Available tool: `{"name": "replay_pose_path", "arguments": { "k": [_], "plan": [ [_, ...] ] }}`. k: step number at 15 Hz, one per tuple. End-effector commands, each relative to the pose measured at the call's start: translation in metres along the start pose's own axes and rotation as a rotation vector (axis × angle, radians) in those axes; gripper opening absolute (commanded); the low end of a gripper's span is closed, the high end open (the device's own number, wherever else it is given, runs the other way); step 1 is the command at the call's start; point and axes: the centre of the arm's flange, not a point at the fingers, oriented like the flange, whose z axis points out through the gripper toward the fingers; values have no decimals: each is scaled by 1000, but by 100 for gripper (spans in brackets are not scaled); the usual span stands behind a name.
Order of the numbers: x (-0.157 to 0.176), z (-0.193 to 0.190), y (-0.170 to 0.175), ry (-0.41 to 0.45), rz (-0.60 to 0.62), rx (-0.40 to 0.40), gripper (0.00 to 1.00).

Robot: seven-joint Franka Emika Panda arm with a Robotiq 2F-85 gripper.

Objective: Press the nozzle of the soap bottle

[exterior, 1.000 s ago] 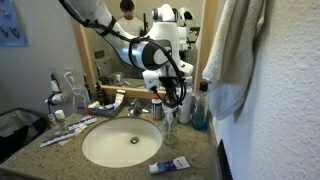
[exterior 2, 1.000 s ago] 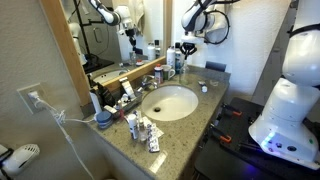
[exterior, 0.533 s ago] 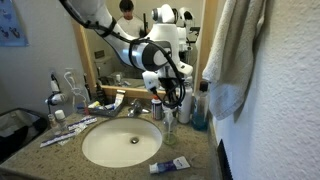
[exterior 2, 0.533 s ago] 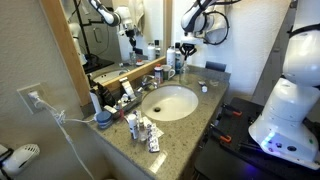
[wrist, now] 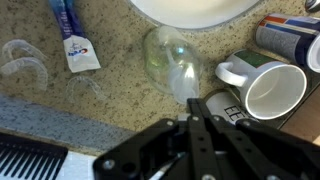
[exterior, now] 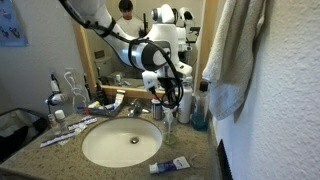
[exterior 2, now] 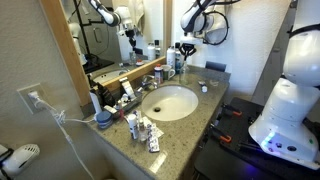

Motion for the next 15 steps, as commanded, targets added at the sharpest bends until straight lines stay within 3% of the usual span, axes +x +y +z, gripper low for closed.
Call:
{"name": "replay_pose_path", "arguments": {
  "k": [1,15],
  "plan": [
    [-9,-10,-3,-8,41,-14,0],
    [-19,-9,7,-16,104,-65,0]
  ]
}}
